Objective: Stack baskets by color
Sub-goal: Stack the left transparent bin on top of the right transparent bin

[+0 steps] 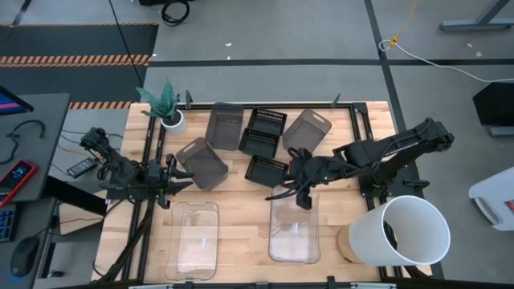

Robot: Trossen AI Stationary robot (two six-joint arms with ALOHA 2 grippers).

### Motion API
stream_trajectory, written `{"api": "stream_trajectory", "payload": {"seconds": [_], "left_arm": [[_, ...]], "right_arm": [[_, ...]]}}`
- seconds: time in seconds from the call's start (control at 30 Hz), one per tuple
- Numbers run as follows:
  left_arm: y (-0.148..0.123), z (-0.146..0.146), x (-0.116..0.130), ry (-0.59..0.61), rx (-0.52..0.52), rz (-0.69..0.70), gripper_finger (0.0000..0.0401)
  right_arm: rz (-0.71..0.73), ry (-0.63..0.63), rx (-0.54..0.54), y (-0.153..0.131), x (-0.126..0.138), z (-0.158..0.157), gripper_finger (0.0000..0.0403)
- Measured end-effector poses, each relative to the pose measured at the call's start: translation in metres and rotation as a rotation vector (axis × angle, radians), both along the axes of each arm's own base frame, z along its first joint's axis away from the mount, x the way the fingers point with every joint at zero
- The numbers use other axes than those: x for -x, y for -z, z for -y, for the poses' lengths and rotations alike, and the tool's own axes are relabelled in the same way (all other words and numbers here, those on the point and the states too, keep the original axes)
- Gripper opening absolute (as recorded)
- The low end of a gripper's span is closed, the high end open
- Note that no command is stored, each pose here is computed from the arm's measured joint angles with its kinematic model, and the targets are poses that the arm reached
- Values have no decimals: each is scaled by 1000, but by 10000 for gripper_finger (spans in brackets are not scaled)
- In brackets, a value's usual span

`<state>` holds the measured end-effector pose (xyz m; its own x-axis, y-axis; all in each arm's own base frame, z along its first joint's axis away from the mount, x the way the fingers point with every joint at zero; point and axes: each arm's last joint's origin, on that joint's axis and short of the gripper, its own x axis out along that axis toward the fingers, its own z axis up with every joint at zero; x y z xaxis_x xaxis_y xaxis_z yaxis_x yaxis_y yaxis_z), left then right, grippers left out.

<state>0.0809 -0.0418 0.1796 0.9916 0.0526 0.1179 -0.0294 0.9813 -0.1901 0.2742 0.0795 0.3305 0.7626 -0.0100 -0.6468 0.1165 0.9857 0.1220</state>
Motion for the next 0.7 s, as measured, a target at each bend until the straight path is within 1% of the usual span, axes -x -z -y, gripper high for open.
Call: {"api": "stream_trajectory", "payload": {"seconds": [0.07,0.13,0.37,0.43,0.53,0.7], "left_arm": [[0,0,0,0,0,0,117],[0,0,0,0,0,0,117],[0,0,0,0,0,0,117],[0,0,0,0,-1,-1,117],[0,0,0,0,0,0,117],[0,0,0,1,3,0,117]], "right_arm": [[18,6,85,2,-2,-6,98],[31,7,149,3,-1,-12,97],[113,-46,268,-6,7,-29,95],[135,-62,292,-4,6,-33,95],[148,-90,307,8,7,-38,95],[169,-120,310,26,9,-45,95]]}}
